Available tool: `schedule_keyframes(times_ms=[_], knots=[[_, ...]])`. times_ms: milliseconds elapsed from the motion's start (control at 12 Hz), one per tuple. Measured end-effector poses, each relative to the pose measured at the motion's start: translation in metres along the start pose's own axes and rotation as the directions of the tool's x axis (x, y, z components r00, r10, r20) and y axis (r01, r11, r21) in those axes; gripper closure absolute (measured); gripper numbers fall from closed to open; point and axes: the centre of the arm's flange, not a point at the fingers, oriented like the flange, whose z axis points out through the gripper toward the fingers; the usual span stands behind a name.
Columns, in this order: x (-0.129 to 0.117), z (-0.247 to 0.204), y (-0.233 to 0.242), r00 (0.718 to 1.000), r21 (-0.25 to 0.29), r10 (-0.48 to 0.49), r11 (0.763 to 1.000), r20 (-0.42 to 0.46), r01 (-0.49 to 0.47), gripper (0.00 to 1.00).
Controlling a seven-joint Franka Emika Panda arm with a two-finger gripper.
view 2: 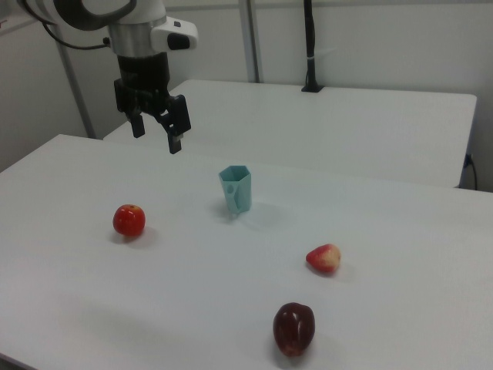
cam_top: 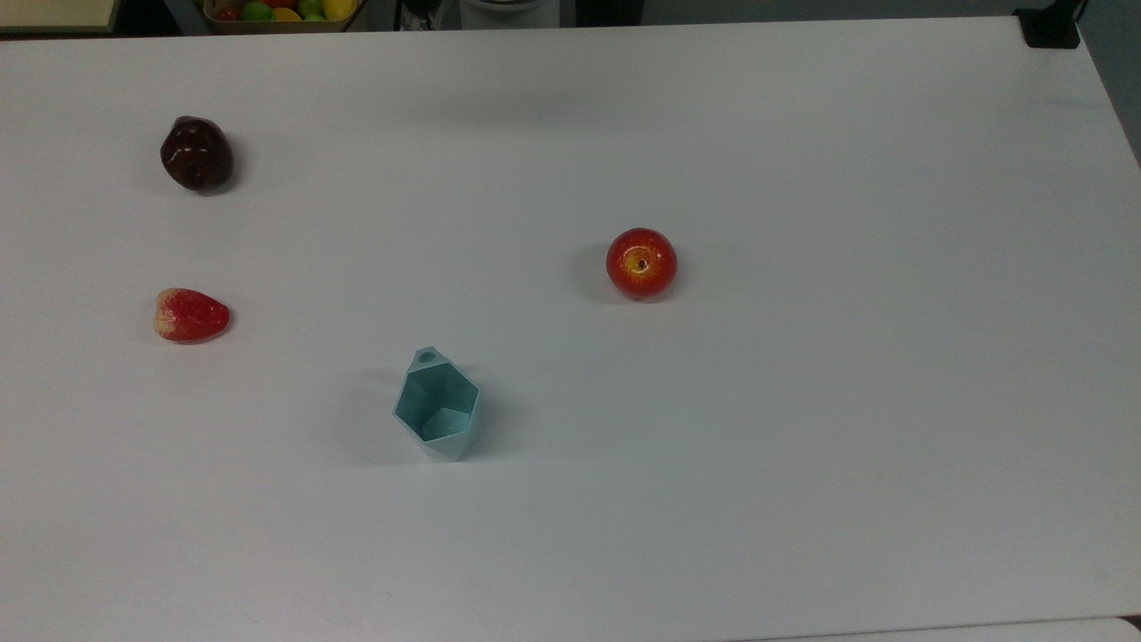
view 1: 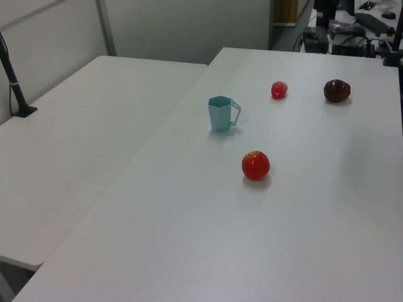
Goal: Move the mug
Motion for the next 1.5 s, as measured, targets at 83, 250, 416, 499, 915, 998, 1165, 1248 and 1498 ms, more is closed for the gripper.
schedule_keyframes(times_ms=[83,250,416,499,915,998,1165,1248,1498], knots=[[0.000,0.001,0.000,1.000,0.000,0.000,1.000,0.001,0.000,0.00],[0.003,0.004,0.001,1.000,-0.001,0.003,1.000,0.007,-0.003,0.00],[0.004,0.006,0.007,1.000,-0.002,0.014,1.000,0.010,-0.014,0.00],[0.004,0.006,0.008,1.000,-0.002,0.016,1.000,0.010,-0.016,0.00],[0.004,0.006,0.012,1.000,-0.002,0.023,1.000,0.010,-0.023,0.00],[0.004,0.006,0.012,1.000,-0.002,0.023,1.000,0.010,-0.023,0.00],[0.005,0.007,0.012,1.000,-0.002,0.022,1.000,0.011,-0.022,0.00],[0.005,0.007,0.012,1.000,-0.002,0.022,1.000,0.012,-0.022,0.00],[0.006,0.009,0.012,1.000,-0.002,0.023,1.000,0.016,-0.023,0.00]])
